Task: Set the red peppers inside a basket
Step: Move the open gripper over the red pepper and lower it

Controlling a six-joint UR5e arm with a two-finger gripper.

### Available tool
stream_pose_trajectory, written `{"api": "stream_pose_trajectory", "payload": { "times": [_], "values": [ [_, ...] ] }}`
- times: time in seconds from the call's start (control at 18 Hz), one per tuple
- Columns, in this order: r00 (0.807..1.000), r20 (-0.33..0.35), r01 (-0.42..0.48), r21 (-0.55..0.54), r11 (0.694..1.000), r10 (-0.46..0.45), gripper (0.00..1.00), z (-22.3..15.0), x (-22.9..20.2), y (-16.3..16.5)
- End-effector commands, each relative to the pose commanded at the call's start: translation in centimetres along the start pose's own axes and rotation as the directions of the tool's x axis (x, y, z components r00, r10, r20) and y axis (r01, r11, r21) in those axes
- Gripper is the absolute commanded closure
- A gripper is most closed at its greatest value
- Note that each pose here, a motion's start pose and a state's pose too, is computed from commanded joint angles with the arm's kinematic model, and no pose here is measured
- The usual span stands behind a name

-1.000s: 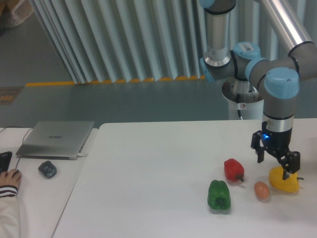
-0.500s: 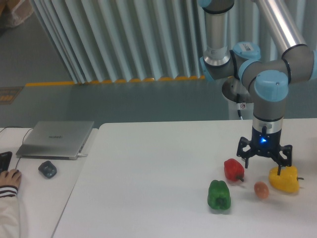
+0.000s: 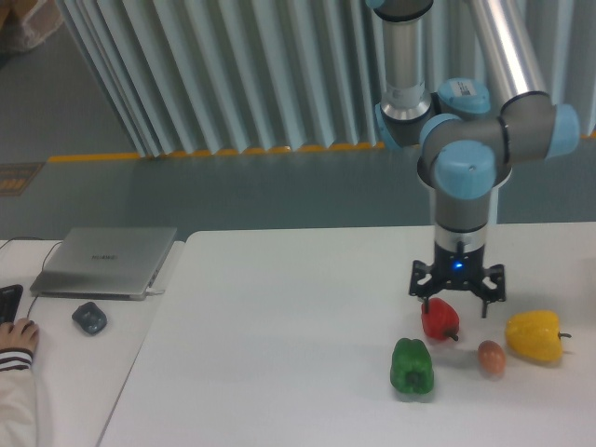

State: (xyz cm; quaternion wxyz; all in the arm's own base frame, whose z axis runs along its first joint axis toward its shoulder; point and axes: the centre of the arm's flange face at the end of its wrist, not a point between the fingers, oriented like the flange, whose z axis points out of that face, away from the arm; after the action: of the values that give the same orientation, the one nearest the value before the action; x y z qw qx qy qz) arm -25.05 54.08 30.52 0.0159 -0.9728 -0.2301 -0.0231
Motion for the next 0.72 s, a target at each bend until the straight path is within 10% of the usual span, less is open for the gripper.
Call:
{"api": "stream_pose_trajectory", "payload": {
  "times": [0.72],
  "values": [
    [0.999, 0.049, 0.002, -0.054, 0.999, 0.0, 0.0, 0.9, -1.4, 0.9]
  ]
}}
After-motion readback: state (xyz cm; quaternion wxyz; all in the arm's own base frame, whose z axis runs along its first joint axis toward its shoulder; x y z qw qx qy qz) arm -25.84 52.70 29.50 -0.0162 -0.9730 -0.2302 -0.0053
